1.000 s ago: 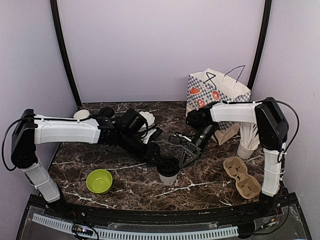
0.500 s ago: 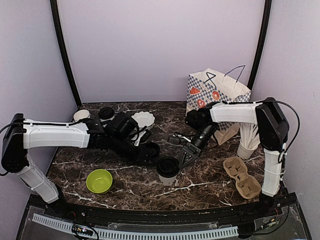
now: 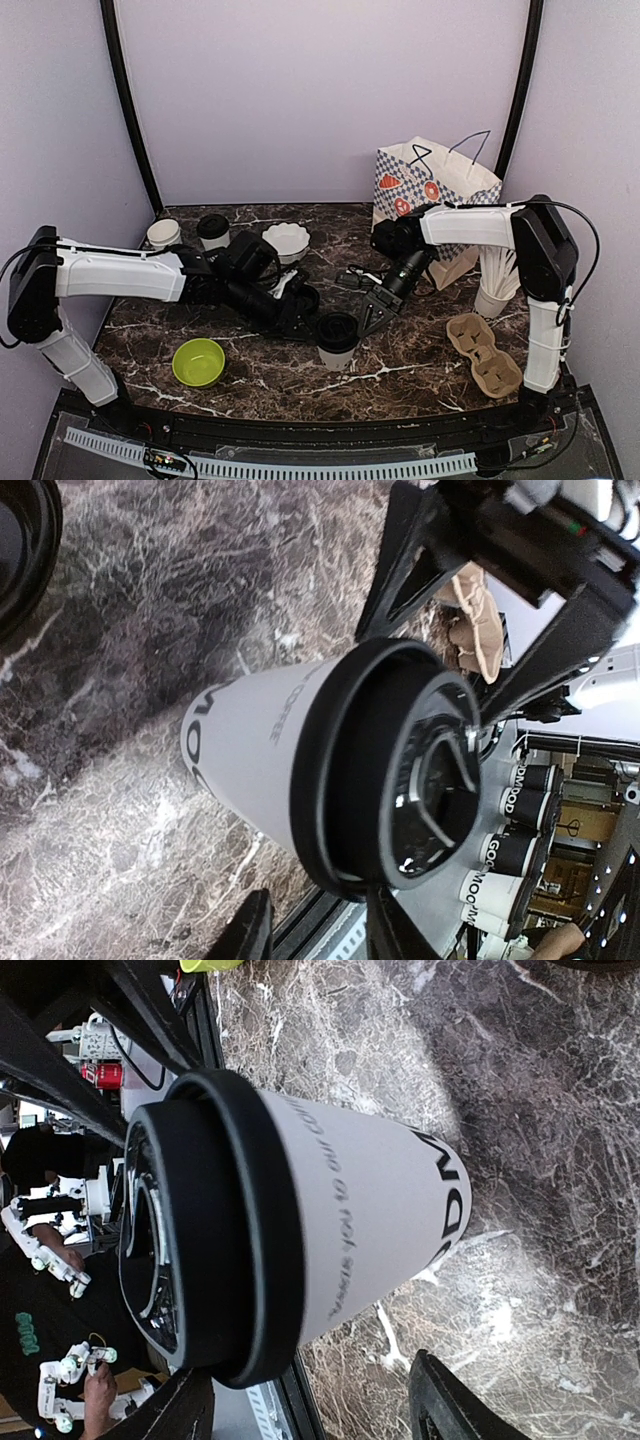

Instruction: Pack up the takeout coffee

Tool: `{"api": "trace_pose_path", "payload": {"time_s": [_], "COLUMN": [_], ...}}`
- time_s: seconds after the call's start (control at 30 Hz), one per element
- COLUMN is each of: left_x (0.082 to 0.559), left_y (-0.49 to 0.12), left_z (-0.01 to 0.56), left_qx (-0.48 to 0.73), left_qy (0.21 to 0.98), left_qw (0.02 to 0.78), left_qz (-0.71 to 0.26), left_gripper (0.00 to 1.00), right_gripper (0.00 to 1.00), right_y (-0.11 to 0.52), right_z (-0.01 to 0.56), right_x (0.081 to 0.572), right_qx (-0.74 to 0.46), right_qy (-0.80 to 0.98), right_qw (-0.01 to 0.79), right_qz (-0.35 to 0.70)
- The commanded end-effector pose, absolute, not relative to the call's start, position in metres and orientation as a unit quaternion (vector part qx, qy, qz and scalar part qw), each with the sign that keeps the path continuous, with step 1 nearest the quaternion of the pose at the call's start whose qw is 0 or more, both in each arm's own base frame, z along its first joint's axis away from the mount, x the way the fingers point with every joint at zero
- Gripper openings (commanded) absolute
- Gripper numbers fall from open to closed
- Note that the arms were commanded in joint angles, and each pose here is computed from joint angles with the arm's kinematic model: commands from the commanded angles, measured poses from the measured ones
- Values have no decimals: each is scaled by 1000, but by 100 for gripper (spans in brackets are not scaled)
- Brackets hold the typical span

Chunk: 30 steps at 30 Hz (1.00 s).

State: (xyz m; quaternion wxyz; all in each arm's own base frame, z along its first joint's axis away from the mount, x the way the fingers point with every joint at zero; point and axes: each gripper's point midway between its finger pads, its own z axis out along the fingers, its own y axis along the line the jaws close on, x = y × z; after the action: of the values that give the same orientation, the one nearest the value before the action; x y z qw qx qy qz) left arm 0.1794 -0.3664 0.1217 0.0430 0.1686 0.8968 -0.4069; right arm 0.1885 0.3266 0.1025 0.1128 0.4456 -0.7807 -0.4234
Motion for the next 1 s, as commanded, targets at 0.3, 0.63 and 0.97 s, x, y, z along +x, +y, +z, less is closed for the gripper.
{"api": "trace_pose_path", "payload": {"time_s": [0.3, 0.63, 0.97], "left_x": [174, 197, 217], "left_y": [-326, -350, -396], "left_z": [43, 93, 249], "left_qx": [157, 234, 374], "left_qy": [953, 925, 819], "left_qw": [-13, 75, 217], "left_qz": [-259, -288, -376], "left_gripper": [29, 29, 42], "right_gripper": [66, 67, 78], "right_y": [326, 325, 318], "right_z": [81, 114, 198], "right_x": [194, 206, 200], "right_qx": [450, 488, 548], "right_qy": [-794, -786, -742], "right_qw": [110, 59, -13], "right_qz": [-394, -376, -386]}}
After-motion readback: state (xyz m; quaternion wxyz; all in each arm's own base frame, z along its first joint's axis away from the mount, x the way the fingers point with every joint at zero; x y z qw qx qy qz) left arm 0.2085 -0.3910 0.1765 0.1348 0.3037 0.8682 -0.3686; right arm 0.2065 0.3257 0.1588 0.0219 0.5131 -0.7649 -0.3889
